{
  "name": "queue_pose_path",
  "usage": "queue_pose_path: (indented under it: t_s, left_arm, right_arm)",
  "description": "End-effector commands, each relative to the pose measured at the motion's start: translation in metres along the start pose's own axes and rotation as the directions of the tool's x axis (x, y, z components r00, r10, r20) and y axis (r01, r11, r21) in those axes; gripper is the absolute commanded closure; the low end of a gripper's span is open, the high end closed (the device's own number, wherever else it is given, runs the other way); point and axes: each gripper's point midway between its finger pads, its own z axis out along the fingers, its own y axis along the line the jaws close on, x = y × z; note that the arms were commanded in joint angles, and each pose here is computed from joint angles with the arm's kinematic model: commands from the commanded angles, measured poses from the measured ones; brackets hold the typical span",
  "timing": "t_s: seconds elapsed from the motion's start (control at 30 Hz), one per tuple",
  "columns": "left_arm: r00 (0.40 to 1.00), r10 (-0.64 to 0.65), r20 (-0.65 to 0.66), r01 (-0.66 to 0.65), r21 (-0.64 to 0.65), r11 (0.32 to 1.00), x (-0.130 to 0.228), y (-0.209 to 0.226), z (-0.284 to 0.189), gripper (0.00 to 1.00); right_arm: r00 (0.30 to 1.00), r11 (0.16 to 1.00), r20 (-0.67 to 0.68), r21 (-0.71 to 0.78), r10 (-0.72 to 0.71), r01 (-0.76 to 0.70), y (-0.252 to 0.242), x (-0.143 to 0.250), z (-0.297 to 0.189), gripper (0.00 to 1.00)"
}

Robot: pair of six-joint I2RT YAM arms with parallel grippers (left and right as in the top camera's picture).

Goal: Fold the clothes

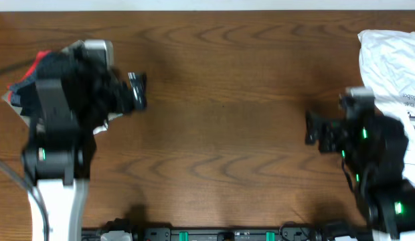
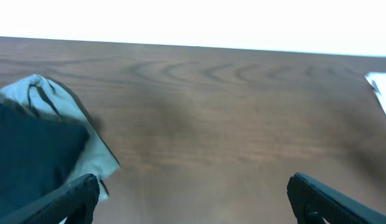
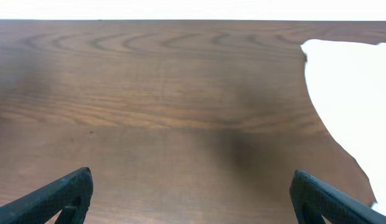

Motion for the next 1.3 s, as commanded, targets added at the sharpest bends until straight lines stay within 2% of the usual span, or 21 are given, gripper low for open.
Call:
queue_pose_path:
  t_s: [0.0,0.17,0.43,0.63,1.07,1.27]
  left_arm:
    - [0.998,0.059,-0.009,-0.059,0.023,0.998,0.036,-0.006,-0.009,0.02]
    - [0.997,0.072,0.036,-0.072,0.013,0.997,0.065,-0.004,-0.022,0.02]
    - [0.998,0.057,-0.026,-0.057,0.012,0.998,0.087,-0.002,-0.021,0.02]
    - [0.998,0.055,-0.037,-0.055,0.011,0.998,0.09,-0.002,-0.02,0.02]
    - [0.998,0.055,-0.037,-0.055,0.011,0.998,0.09,-0.002,-0.02,0.02]
    - [0.998,0.055,-0.037,-0.055,0.011,0.998,0.09,-0.002,-0.02,0.02]
  right_arm:
    - [0.998,0.994,0.022,0.097,0.057,-0.059,-0.022,0.029,-0.006,0.01]
    - [0.998,0.99,0.022,0.128,0.055,-0.057,-0.03,0.058,-0.004,0.01]
    - [0.988,0.988,-0.148,0.154,0.049,-0.026,-0.036,0.104,-0.001,0.01]
    - [0.972,0.986,-0.232,0.165,0.048,-0.009,-0.038,0.125,-0.006,0.01]
    - [0.968,0.986,-0.248,0.167,0.047,-0.005,-0.039,0.129,-0.007,0.01]
    - [0.982,0.987,-0.182,0.159,0.049,-0.02,-0.038,0.122,-0.015,0.01]
